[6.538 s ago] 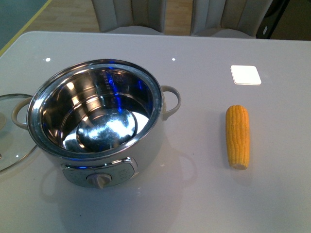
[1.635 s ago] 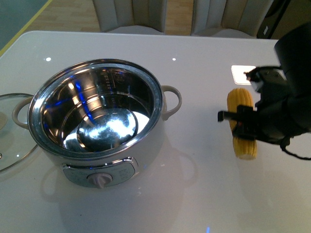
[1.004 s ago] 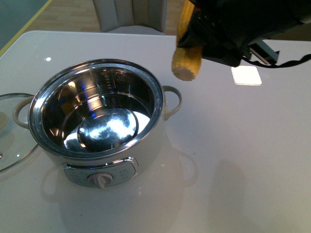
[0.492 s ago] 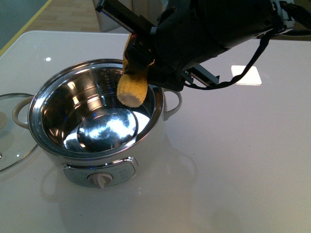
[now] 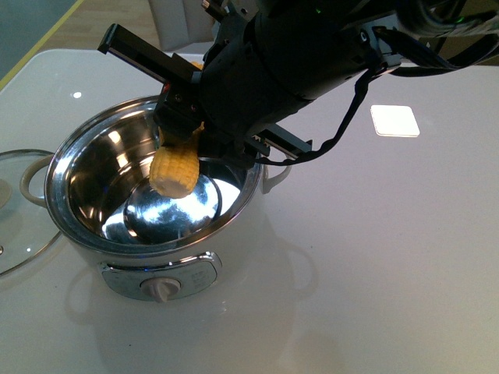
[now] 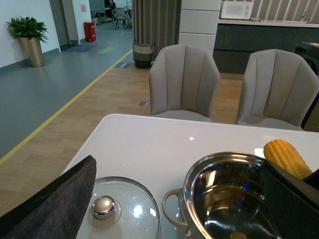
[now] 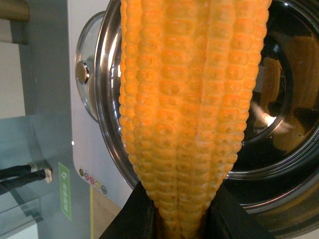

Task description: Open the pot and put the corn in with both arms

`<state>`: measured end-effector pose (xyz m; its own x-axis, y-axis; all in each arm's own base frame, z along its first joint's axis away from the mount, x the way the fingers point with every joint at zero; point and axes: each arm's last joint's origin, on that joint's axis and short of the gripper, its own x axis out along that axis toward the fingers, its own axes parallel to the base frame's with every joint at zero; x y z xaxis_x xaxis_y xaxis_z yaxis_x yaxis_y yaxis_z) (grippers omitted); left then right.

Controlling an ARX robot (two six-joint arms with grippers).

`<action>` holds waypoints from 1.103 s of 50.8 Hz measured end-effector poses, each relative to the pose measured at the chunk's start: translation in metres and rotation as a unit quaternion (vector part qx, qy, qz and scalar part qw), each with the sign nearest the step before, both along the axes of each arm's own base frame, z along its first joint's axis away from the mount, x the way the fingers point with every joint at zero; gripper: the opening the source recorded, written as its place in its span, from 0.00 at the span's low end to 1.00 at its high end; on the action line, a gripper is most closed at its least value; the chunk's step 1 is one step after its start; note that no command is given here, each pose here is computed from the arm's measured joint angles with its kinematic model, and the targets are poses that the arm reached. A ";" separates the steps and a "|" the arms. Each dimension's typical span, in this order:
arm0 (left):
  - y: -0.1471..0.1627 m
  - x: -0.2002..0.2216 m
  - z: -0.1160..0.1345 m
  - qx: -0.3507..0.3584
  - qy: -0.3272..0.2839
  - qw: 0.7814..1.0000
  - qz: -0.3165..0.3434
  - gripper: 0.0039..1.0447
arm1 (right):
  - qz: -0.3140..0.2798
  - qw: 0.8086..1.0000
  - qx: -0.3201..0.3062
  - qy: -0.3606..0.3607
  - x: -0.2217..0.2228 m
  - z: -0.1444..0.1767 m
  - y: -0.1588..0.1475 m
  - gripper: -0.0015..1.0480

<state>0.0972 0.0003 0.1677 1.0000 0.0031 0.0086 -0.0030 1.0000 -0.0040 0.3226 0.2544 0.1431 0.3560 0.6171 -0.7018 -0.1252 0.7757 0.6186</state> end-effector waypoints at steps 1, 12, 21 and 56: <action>0.000 0.000 0.000 0.000 0.000 1.000 0.000 0.94 | 0.000 1.000 -0.001 0.000 0.001 0.000 0.001 0.14; 0.000 0.000 0.000 0.000 0.000 1.000 0.000 0.94 | 0.001 1.000 -0.007 0.003 0.006 -0.007 0.013 0.15; 0.000 0.000 0.000 0.000 0.000 1.000 0.000 0.94 | 0.000 1.000 -0.004 0.002 0.008 -0.007 0.017 0.52; 0.000 0.000 0.000 0.000 0.000 1.000 0.000 0.94 | -0.205 0.967 -0.048 -0.145 -0.018 0.064 -0.135 0.92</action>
